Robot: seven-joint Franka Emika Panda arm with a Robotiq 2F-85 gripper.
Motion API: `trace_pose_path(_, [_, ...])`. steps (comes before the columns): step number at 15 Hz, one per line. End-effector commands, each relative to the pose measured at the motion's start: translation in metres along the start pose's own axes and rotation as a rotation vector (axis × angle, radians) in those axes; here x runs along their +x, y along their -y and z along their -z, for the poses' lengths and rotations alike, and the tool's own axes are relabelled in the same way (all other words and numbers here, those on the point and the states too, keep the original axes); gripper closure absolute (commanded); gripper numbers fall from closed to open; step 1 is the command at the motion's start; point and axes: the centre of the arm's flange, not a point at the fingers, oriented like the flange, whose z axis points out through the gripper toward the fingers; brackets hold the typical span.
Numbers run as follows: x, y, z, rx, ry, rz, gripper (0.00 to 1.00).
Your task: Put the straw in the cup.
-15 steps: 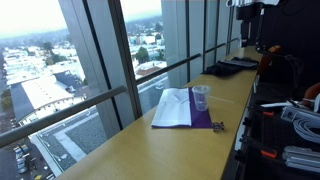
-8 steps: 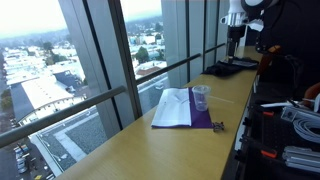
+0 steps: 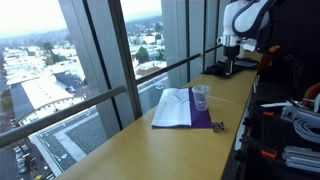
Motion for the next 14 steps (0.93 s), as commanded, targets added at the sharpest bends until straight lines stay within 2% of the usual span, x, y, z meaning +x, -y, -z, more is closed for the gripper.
trace_pose_path(1, [0.021,-0.015,-0.030,-0.007,-0.011,-0.011,0.00])
trace_pose_path(7, [0.040,-0.009,-0.083,-0.044,-0.014,-0.012,0.00])
trace_pose_path(14, [0.054,0.000,-0.130,-0.052,0.030,-0.014,0.00])
